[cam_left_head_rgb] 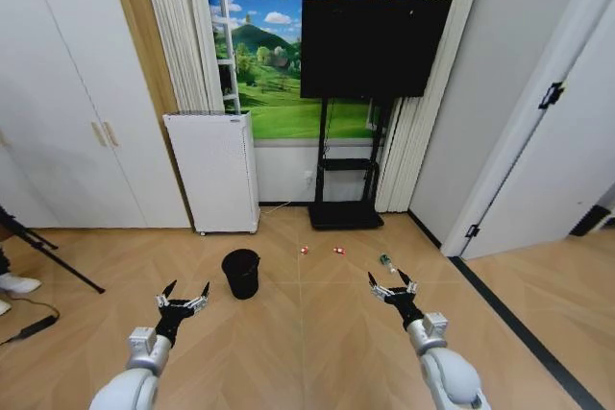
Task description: Pick up the trash bin and place the garbage on the floor into it.
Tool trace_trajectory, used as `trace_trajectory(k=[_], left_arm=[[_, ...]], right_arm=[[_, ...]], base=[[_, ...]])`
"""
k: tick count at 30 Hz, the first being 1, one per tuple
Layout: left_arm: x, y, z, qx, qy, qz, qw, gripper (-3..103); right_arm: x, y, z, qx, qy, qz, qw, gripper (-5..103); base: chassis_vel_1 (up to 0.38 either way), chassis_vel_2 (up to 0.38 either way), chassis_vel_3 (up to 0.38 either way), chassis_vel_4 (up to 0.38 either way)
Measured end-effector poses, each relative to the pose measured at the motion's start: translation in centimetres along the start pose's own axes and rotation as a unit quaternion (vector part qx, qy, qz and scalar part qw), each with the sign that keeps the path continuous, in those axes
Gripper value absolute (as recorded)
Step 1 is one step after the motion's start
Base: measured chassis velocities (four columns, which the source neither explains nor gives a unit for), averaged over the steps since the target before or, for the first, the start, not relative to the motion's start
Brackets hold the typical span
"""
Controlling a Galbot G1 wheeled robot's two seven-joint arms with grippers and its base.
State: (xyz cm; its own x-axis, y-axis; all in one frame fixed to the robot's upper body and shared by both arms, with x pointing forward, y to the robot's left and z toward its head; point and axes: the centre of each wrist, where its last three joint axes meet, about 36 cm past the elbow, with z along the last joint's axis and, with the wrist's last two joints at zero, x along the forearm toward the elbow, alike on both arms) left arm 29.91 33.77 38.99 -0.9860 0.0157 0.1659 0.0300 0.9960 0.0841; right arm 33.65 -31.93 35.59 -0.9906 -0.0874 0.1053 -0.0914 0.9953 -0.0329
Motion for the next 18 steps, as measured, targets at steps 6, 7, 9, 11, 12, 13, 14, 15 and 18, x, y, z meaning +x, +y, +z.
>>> trace_trajectory(k=[6, 7, 9, 11, 12, 13, 14, 15, 18], left_arm=[[0.22, -0.13, -0.04, 0.000, 0.001, 0.001, 1.0000, 100], [0.22, -0.13, -0.04, 0.000, 0.001, 0.001, 1.0000, 100], [0.27, -0.10, -0.09, 0.000, 0.000, 0.000, 1.0000, 100], [0.30, -0.12, -0.08, 0.000, 0.000, 0.001, 1.0000, 100], [0.31, -0.12, -0.05, 0.000, 0.001, 0.001, 1.0000, 100], [0.31, -0.12, -0.05, 0.000, 0.001, 0.001, 1.0000, 100], [0.34, -0.15, -0.04, 0.000, 0.001, 0.001, 1.0000, 100], [0.37, -0.17, -0.03, 0.001, 0.001, 0.001, 1.0000, 100], [0.39, -0.19, 0.04, 0.001, 0.002, 0.004, 1.0000, 100]], right_arm=[[0.01, 0.02, 0.00, 0.001, 0.000, -0.002, 1.000, 100], [0.01, 0.02, 0.00, 0.001, 0.000, -0.002, 1.000, 100], [0.01, 0.09, 0.04, 0.000, 0.000, -0.003, 1.000, 100], [0.02, 0.09, 0.04, 0.000, 0.000, -0.003, 1.000, 100], [0.03, 0.13, 0.04, 0.000, 0.000, -0.003, 1.000, 100], [0.03, 0.13, 0.04, 0.000, 0.000, -0.003, 1.000, 100], [0.06, 0.19, 0.09, 0.000, 0.000, -0.004, 1.000, 100], [0.11, 0.23, 0.11, -0.001, 0.001, -0.004, 1.000, 100], [0.18, 0.28, 0.05, 0.001, -0.001, -0.003, 1.000, 100]], base=[[-0.362, 0.379, 0.369, -0.369], [-0.355, 0.338, 0.357, -0.367], [-0.338, 0.363, 0.306, -0.358], [-0.346, 0.360, 0.333, -0.349], [-0.321, 0.343, 0.370, -0.340], [-0.321, 0.343, 0.370, -0.340], [-0.321, 0.375, 0.323, -0.351], [-0.353, 0.375, 0.323, -0.359], [-0.357, 0.355, 0.353, -0.349]])
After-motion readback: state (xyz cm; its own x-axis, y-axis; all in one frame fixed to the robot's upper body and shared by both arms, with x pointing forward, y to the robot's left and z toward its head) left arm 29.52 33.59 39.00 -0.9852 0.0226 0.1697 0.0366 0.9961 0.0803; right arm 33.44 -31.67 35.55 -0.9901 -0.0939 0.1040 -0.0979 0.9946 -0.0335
